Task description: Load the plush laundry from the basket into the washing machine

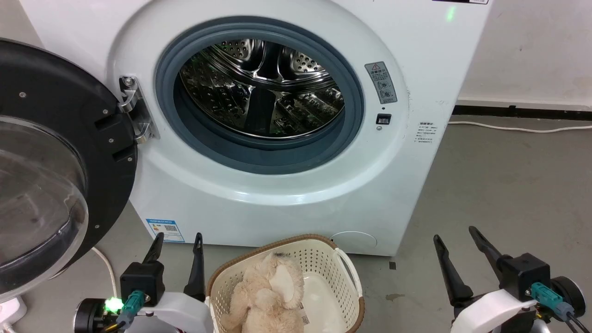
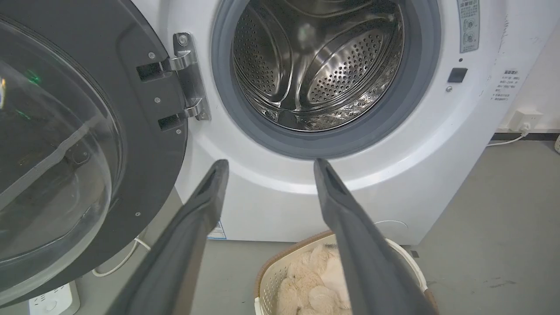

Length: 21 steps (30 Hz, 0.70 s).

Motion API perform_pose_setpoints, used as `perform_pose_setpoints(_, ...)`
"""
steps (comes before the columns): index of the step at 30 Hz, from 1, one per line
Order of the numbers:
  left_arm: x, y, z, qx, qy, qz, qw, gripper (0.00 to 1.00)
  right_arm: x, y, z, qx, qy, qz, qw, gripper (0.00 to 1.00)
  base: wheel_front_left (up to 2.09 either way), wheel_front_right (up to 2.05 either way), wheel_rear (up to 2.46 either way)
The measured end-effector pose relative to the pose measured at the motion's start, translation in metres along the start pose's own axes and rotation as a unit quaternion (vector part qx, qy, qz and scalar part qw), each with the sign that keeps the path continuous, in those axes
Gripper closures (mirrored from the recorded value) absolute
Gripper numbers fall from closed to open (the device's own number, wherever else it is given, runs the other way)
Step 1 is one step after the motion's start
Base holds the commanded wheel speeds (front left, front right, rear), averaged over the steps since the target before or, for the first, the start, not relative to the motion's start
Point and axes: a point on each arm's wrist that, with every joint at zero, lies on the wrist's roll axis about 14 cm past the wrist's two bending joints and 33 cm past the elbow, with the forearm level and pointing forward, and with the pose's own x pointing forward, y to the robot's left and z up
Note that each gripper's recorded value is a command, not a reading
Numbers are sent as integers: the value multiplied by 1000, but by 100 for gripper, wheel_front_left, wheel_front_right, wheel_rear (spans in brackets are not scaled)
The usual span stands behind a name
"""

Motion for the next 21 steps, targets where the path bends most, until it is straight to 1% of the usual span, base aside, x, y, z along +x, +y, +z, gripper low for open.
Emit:
perform_pose_setpoints(13, 0, -8, -2, -19, -1, -8, 1000, 0, -3, 0, -3, 19, -4, -1, 1000, 0, 0, 0, 0)
perform_pose_setpoints(21, 1, -16, -16, -35, 26, -15, 999, 0, -4, -3, -7, 30, -4, -5, 1000, 0, 0, 0, 0)
